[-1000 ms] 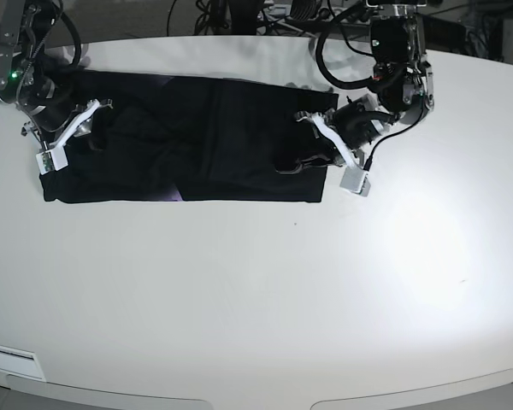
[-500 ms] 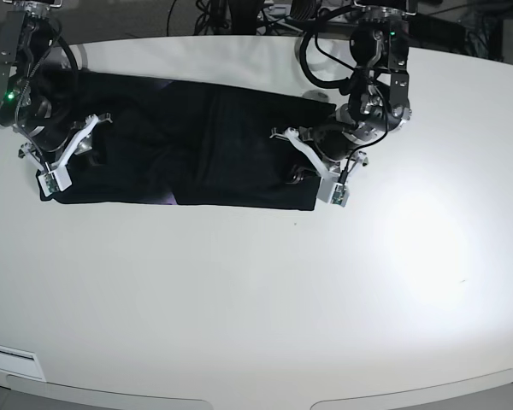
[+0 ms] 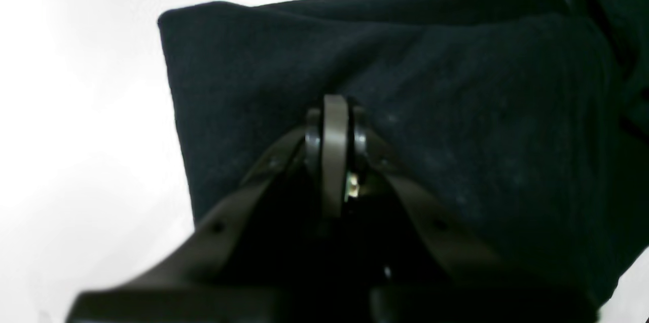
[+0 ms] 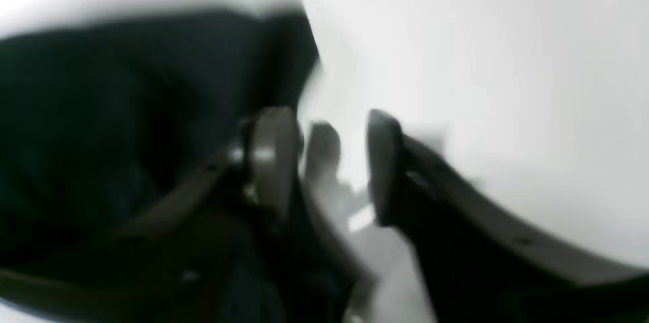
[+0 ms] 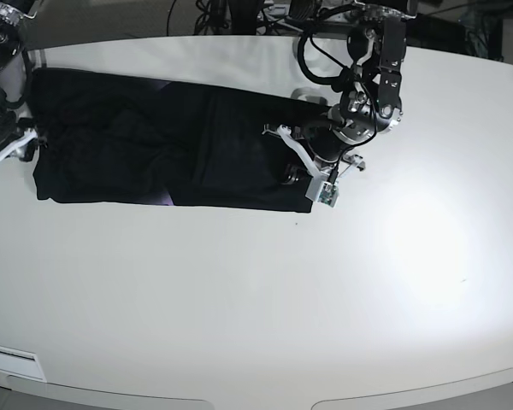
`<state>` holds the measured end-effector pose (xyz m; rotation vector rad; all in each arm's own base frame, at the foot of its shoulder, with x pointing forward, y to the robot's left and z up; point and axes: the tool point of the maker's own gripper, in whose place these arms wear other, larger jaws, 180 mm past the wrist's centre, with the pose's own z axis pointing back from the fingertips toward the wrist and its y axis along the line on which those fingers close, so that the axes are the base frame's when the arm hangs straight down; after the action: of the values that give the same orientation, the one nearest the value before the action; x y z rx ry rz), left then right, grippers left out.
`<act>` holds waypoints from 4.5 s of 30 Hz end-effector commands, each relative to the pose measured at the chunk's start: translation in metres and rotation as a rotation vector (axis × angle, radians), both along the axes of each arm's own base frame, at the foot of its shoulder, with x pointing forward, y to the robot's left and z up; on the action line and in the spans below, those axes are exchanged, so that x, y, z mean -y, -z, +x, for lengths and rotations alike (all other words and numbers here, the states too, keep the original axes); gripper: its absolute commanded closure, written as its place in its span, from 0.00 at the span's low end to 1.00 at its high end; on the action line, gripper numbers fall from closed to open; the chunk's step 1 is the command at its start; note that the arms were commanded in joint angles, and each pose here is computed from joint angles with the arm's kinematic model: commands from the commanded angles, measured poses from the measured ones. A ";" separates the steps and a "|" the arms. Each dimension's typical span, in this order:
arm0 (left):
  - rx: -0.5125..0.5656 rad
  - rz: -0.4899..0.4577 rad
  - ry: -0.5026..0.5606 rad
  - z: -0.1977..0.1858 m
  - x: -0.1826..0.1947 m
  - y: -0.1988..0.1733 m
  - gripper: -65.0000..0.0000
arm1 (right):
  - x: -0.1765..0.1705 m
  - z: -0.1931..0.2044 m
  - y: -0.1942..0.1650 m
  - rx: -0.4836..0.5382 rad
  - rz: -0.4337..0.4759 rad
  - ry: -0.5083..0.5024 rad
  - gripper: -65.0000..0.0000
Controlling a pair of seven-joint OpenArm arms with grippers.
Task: Fold the T-shirt properly
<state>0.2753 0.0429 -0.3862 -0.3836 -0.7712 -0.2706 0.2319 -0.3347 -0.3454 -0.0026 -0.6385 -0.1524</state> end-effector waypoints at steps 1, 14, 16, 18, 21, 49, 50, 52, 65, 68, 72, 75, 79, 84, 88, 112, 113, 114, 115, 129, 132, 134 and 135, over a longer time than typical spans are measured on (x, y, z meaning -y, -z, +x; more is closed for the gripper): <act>-0.101 0.120 -0.019 -0.015 -0.024 0.023 1.00 | 0.004 0.008 -0.012 0.052 0.025 -0.013 0.47; -0.103 0.181 -0.009 -0.016 -0.045 0.026 1.00 | -0.010 -0.019 0.025 0.048 0.469 0.014 0.46; -0.103 0.181 -0.009 -0.016 -0.045 0.026 1.00 | -0.012 -0.021 0.028 0.050 0.499 0.012 0.46; -0.103 0.182 -0.009 -0.016 -0.046 0.026 1.00 | -0.019 -0.025 0.030 0.051 0.533 -0.008 0.46; -0.103 0.181 -0.008 -0.016 -0.045 0.026 1.00 | -0.031 -0.033 0.041 0.012 0.544 -0.056 0.46; -0.099 0.126 0.028 -0.018 -0.034 0.022 1.00 | -0.103 -0.028 0.036 0.061 0.729 -0.280 0.46; -0.099 0.123 0.028 -0.018 -0.034 0.022 1.00 | -0.102 -0.026 0.035 0.067 0.729 -0.278 0.58; -0.097 0.122 0.028 -0.017 -0.034 0.022 1.00 | -0.102 -0.026 0.034 0.068 0.725 -0.281 0.94; 0.065 -0.133 0.226 -0.003 0.020 -0.042 0.99 | -0.052 0.003 0.011 0.054 0.500 -0.329 1.00; 0.091 -0.116 0.251 0.005 0.021 -0.052 0.87 | -0.028 0.008 0.004 0.022 0.409 -0.316 1.00; 0.093 -0.112 0.252 0.007 0.021 -0.052 0.86 | 0.011 0.016 -0.008 -0.006 0.228 -0.252 1.00; 0.093 -0.070 0.248 0.007 0.016 -0.048 0.86 | 0.034 0.023 -0.020 -0.006 0.086 -0.179 1.00; 0.090 -0.042 0.246 0.007 0.013 -0.044 0.86 | 0.036 0.031 -0.042 0.023 -0.025 -0.143 1.00; 0.088 -0.043 0.246 0.006 0.013 -0.044 0.86 | -0.012 0.042 -0.075 0.137 0.040 -0.257 1.00; 0.087 -0.043 0.246 0.006 0.013 -0.043 0.86 | -0.060 0.043 -0.094 0.230 0.102 -0.371 1.00; 0.085 -0.057 0.240 0.005 0.013 -0.041 0.86 | -0.203 0.030 -0.081 0.399 0.544 -0.460 1.00; 0.085 -0.057 0.240 0.005 0.013 -0.041 0.86 | -0.208 0.030 -0.081 0.396 0.548 -0.477 1.00; 0.085 -0.057 0.239 0.005 0.013 -0.041 0.86 | -0.212 0.029 -0.080 0.392 0.546 -0.493 1.00; 0.085 -0.056 0.240 0.005 0.013 -0.041 0.86 | -0.215 0.029 -0.080 0.392 0.543 -0.510 1.00; 0.082 -0.046 0.246 0.004 0.005 -0.040 0.86 | -0.285 -0.002 -0.095 0.381 0.703 -0.842 0.33; 0.083 -0.047 0.246 0.004 0.005 -0.040 0.86 | -0.314 -0.017 -0.104 0.390 0.775 -0.971 0.33; 0.083 -0.054 0.247 0.004 0.006 -0.041 0.86 | -0.317 -0.017 -0.105 0.388 0.779 -0.987 0.33; 0.083 -0.052 0.247 0.004 0.005 -0.041 0.86 | -0.317 -0.015 -0.107 0.399 0.773 -0.989 0.33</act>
<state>0.2718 0.0409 -0.3586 -0.4983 -0.7617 -0.5038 0.2123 -0.0181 -0.2537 1.0738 -0.8182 0.5676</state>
